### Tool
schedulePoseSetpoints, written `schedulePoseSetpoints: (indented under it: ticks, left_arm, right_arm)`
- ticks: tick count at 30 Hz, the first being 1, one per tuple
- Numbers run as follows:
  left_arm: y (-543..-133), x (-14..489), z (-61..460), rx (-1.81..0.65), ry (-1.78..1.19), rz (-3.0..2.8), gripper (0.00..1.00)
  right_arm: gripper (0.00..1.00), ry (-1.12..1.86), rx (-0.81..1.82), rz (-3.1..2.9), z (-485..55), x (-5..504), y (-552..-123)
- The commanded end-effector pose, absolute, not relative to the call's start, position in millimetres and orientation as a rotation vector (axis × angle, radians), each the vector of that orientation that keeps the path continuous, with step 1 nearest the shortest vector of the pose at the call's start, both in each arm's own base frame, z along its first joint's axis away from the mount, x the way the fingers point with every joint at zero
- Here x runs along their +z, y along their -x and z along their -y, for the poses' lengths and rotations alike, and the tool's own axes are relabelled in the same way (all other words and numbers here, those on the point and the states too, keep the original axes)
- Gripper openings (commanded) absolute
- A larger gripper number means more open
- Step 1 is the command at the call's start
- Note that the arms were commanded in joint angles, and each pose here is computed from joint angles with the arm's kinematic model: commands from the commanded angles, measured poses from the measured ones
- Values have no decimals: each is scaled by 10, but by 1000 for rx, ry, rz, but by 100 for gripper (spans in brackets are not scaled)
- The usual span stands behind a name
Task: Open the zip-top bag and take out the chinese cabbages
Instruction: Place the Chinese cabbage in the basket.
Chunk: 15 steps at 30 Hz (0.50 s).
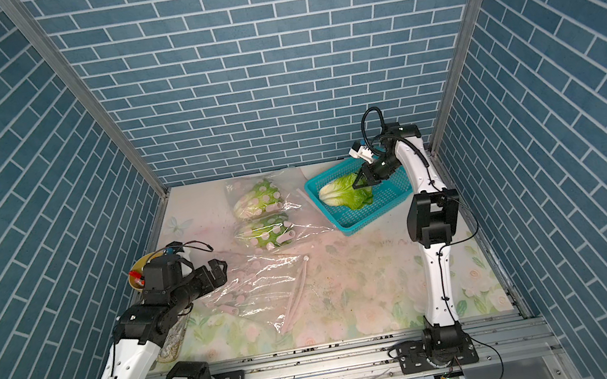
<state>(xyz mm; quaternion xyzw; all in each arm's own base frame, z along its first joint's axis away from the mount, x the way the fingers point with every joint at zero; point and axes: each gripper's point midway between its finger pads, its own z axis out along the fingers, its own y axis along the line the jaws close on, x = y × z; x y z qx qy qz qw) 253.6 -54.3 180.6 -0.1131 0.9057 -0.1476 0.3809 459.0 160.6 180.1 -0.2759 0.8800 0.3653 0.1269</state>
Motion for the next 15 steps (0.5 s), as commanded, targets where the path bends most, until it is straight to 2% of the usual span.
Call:
schedulePoseSetpoints:
  ticks: [1, 5, 6, 8, 11, 13, 15]
  left_arm:
    - [-2613, 1991, 675, -439, 195, -2269, 100]
    - [-2633, 1985, 746, -451, 163, -2284, 100]
    - [-2633, 1983, 763, -452, 156, -2287, 100]
    - [-2626, 1976, 810, -457, 131, -2294, 100]
    - [-2605, 1987, 905, -466, 75, -2299, 100]
    - [-2594, 2003, 973, -471, 31, -2300, 100]
    - [-2586, 2007, 1045, -477, -12, -2303, 100]
  right_arm:
    - [0, 906, 1058, -2503, -1707, 1777, -4629]
    - [0, 889, 939, -2519, -1723, 1599, -4858]
    - [5, 903, 910, -2513, -1744, 1569, -4898]
    - [8, 909, 843, -2514, -1766, 1494, -4988]
    - [19, 899, 707, -2530, -1735, 1362, -5146]
    - [35, 874, 601, -2541, -1688, 1275, -5277]
    - [46, 848, 488, -2542, -1637, 1202, -5413]
